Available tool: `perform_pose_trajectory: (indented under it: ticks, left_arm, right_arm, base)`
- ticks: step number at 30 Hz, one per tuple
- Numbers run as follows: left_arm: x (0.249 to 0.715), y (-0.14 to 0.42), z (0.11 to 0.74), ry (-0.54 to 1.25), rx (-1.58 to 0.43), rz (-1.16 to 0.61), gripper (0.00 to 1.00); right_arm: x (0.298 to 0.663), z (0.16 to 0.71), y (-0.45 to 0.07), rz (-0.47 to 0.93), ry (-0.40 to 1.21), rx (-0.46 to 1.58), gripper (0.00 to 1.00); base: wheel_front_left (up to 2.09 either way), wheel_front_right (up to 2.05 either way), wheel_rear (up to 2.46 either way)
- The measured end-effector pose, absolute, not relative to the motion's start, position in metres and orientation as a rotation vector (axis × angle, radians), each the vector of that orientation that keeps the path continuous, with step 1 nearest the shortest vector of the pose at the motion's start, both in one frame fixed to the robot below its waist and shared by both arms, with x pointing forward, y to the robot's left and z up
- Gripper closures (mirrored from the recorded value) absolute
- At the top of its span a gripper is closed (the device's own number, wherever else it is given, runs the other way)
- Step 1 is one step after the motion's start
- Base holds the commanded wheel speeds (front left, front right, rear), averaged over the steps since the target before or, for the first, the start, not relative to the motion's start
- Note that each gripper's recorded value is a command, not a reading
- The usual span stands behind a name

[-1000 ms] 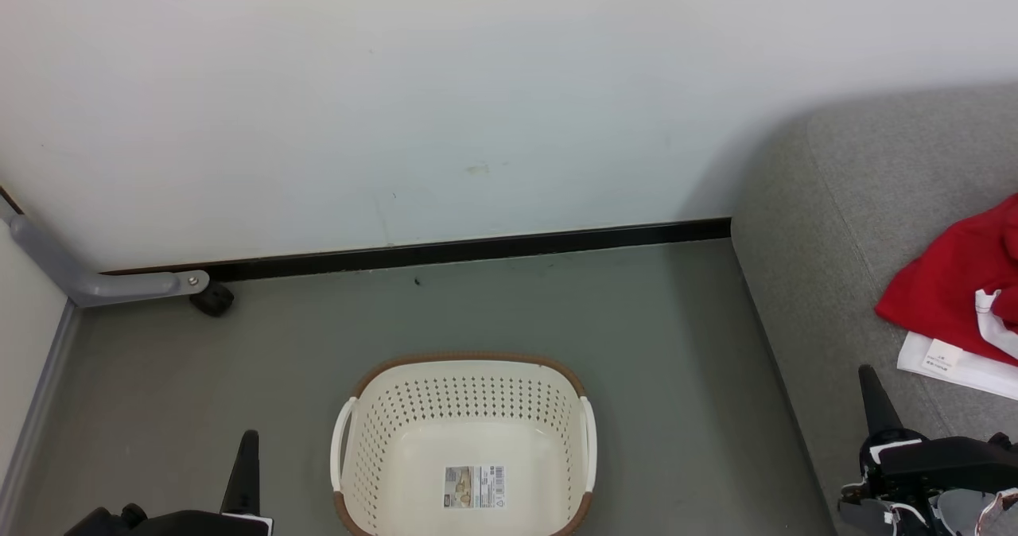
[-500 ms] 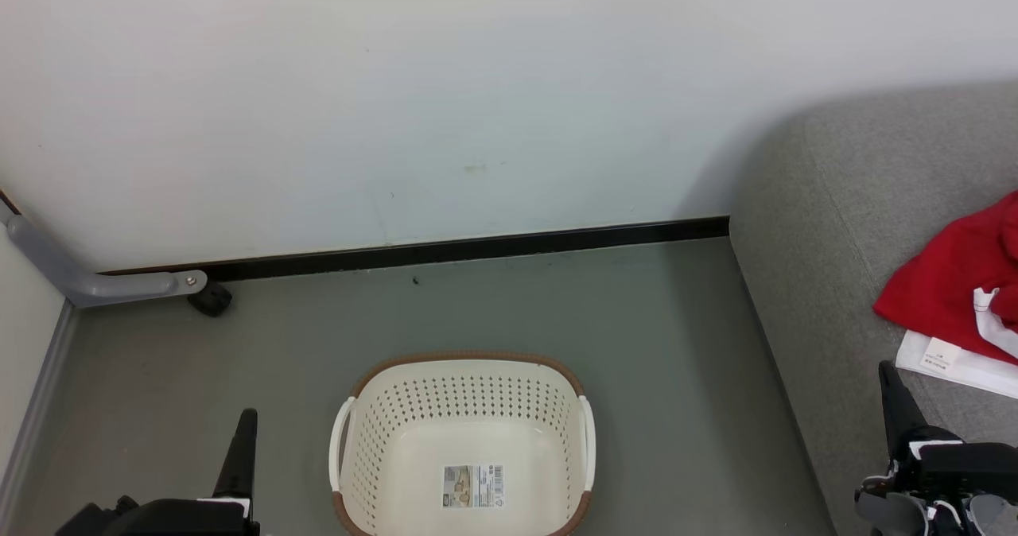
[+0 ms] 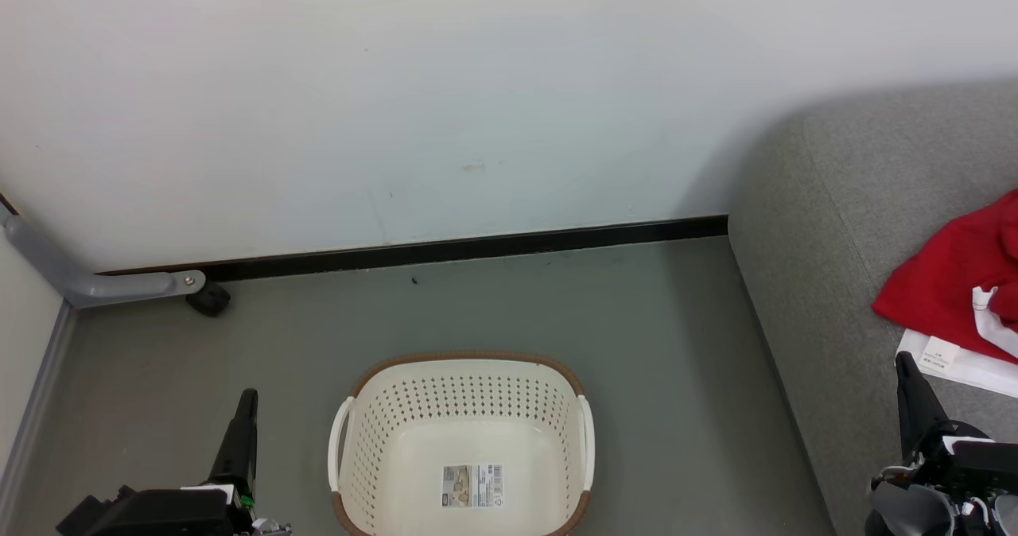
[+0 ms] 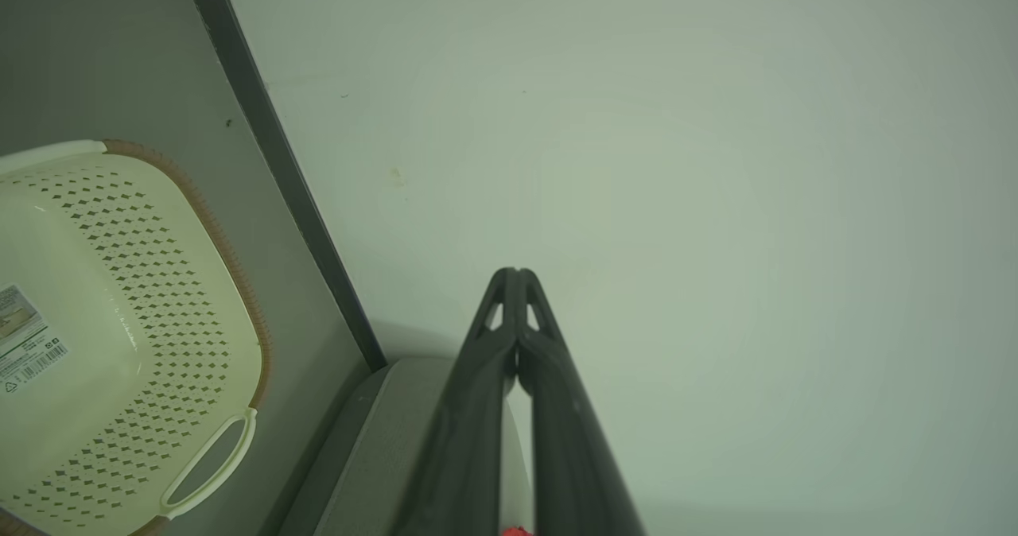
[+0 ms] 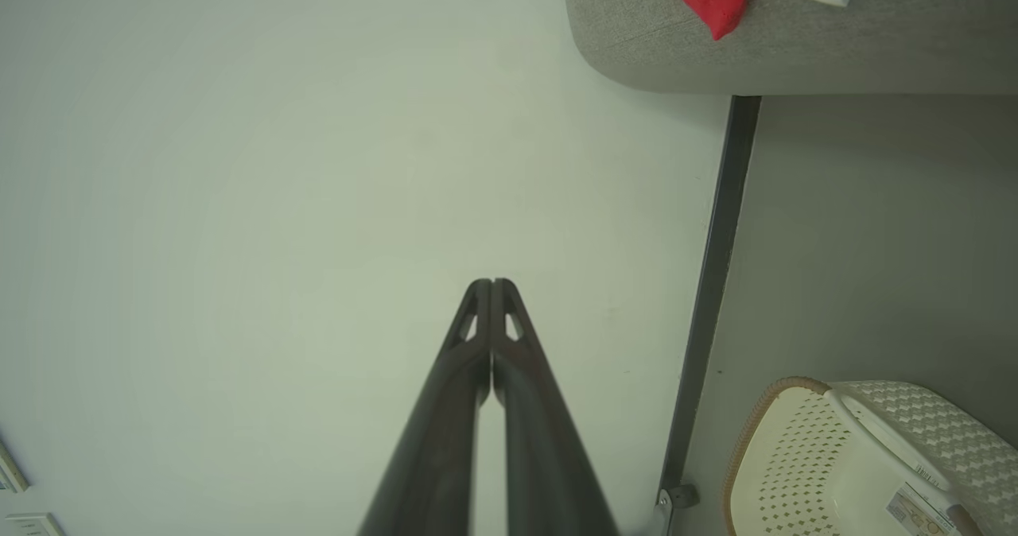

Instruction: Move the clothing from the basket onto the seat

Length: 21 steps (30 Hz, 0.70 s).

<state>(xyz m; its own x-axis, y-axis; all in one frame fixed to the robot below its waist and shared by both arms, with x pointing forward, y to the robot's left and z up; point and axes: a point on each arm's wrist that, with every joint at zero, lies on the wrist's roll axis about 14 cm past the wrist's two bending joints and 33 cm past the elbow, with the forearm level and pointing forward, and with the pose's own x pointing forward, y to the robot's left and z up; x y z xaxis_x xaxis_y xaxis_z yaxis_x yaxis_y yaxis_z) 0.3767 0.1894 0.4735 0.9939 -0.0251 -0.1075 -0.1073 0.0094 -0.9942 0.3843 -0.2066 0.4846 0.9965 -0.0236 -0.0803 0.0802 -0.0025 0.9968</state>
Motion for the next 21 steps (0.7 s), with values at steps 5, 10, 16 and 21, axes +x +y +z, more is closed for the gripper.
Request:
perform_pose_trajectory:
  ticks: [5, 10, 16, 21]
  left_arm:
    - [0.3769, 0.1894, 0.4739, 0.102, -1.572, 0.064, 1.0]
    - [0.3769, 0.1894, 0.474, 0.101, -1.572, 0.064, 1.0]
    - [0.3769, 0.1894, 0.4741, 0.101, -1.572, 0.064, 1.0]
    - [0.3769, 0.1894, 0.4741, 0.101, -1.572, 0.064, 1.0]
  right_arm:
    - [0.3843, 0.4846, -0.2064, -0.081, 0.044, 1.572, 1.0]
    - [0.3843, 0.4848, -0.2064, -0.081, 0.044, 1.572, 1.0]
    - [0.3843, 0.4849, -0.2063, -0.081, 0.044, 1.572, 1.0]
    - [0.3843, 0.485, -0.2063, -0.08, 0.043, 1.572, 1.0]
  base:
    - [0.0, 0.0, 0.0]
    - [0.0, 0.0, 0.0]
    - [0.0, 0.0, 0.0]
    - [0.0, 0.0, 0.0]
